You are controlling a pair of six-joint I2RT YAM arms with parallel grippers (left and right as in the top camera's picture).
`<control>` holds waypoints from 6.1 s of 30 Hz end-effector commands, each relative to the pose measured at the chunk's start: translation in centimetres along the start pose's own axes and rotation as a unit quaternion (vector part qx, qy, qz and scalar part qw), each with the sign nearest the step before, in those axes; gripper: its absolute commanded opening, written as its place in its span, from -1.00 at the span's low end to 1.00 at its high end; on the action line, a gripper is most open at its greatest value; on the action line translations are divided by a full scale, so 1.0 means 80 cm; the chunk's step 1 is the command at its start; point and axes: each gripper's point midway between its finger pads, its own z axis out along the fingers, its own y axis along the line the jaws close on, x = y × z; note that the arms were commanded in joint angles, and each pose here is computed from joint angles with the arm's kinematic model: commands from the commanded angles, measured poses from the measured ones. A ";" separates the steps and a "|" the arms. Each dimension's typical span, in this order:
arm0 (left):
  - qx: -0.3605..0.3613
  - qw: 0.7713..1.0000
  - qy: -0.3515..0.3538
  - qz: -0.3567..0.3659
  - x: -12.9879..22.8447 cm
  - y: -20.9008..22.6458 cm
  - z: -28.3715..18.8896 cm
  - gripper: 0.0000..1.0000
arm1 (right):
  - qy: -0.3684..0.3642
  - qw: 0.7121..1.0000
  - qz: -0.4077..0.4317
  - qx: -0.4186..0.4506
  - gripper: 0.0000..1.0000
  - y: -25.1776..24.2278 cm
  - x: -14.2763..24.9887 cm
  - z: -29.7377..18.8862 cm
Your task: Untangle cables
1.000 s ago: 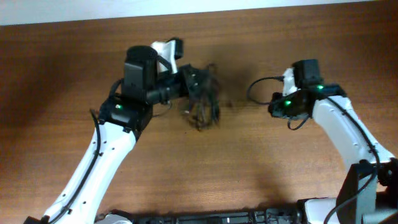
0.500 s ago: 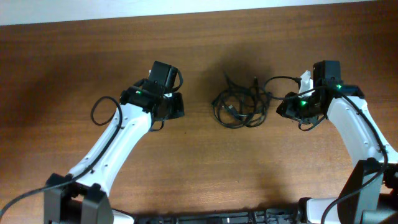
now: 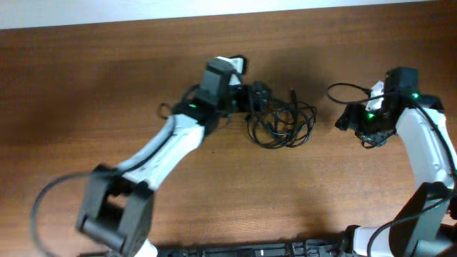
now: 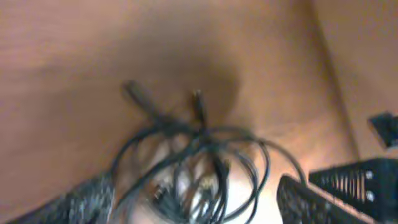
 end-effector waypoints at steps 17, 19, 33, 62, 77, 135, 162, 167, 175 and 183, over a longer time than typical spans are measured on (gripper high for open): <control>0.062 0.993 -0.082 0.051 -0.058 -0.063 -0.078 -1.00 | -0.084 0.918 -0.289 -0.258 0.62 0.191 0.020 -0.069; 0.073 0.993 -0.080 0.055 -0.055 -0.076 -0.089 -1.00 | -0.061 0.913 -0.313 -0.255 0.90 0.223 0.031 -0.036; -0.030 0.947 -0.300 0.109 -0.148 -0.024 -0.373 -1.00 | -0.038 0.996 -0.040 0.072 0.99 0.066 -0.035 0.115; -0.541 0.796 -0.111 -0.247 0.061 0.192 -0.392 0.97 | 0.052 0.995 -0.085 -0.007 1.00 0.067 0.002 0.110; -0.445 0.889 0.055 -0.092 0.024 0.270 -0.197 0.83 | 0.057 0.995 -0.084 -0.006 0.99 0.065 0.006 0.111; 0.082 0.994 -0.027 0.063 -0.067 0.083 -0.268 0.73 | -0.039 0.917 -0.331 -0.220 0.75 0.208 0.036 -0.009; -0.272 0.958 0.087 0.038 0.054 0.202 0.044 0.98 | -0.060 0.989 -0.137 -0.005 0.97 0.106 -0.041 0.074; -0.240 0.970 0.038 0.001 0.018 0.162 0.036 0.98 | -0.069 0.988 -0.140 -0.007 0.94 0.108 -0.047 0.074; -0.245 0.968 0.054 0.007 0.034 0.163 0.047 0.98 | -0.046 0.984 -0.171 -0.037 -0.44 0.136 -0.035 0.150; -0.355 0.926 0.046 -0.119 0.005 0.321 -0.058 0.94 | -0.137 0.932 -0.306 -0.136 -0.92 0.195 -0.027 -0.103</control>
